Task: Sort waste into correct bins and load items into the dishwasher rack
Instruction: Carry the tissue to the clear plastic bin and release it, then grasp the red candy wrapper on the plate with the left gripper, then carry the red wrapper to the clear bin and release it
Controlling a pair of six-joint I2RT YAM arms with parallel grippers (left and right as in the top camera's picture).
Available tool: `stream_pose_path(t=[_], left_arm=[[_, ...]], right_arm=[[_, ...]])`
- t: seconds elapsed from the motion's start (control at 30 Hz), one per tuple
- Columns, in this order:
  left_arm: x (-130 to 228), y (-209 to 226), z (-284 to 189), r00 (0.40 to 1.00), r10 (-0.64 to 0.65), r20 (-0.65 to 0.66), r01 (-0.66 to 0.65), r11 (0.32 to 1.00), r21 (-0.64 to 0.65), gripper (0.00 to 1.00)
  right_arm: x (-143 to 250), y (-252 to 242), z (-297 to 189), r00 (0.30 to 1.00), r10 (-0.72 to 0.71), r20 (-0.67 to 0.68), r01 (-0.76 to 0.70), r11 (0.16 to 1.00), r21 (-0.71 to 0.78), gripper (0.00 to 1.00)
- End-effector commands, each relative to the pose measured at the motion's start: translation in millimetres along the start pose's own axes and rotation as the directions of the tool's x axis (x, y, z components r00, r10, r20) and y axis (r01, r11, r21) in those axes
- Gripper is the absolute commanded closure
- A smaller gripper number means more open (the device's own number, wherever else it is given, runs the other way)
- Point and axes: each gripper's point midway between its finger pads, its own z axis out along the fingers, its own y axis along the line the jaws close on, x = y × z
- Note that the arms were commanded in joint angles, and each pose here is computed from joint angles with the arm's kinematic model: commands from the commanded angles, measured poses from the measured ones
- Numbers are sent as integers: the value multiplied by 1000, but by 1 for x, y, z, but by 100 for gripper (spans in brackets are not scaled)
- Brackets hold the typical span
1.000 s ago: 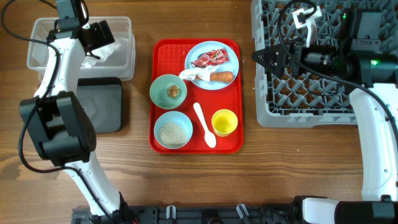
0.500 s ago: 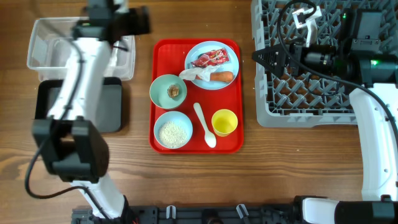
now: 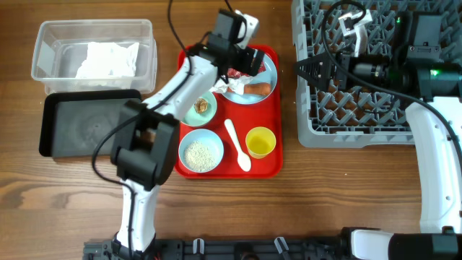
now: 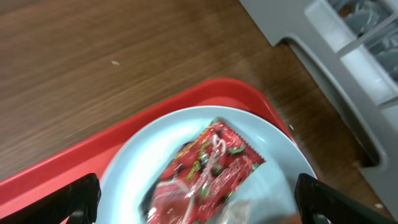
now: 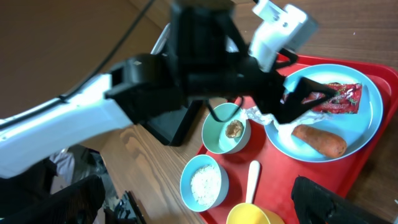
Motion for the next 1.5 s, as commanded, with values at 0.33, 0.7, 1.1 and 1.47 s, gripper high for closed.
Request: stream_pose_path(t=[0.33, 0.7, 1.1, 1.47], left_arm=[[61, -9, 67, 994, 11, -110, -9, 1000, 21, 12], [69, -9, 69, 991, -17, -135, 19, 1000, 18, 96], [-42, 41, -84, 977, -191, 93, 196, 979, -51, 96], [-20, 217, -221, 889, -396, 231, 453, 836, -310, 96]], right_arm=[[6, -8, -2, 999, 33, -26, -32, 998, 61, 0], [9, -10, -2, 998, 44, -34, -42, 996, 75, 0], [8, -10, -2, 999, 42, -33, -40, 996, 75, 0], [6, -10, -2, 999, 36, -26, -34, 997, 74, 0]])
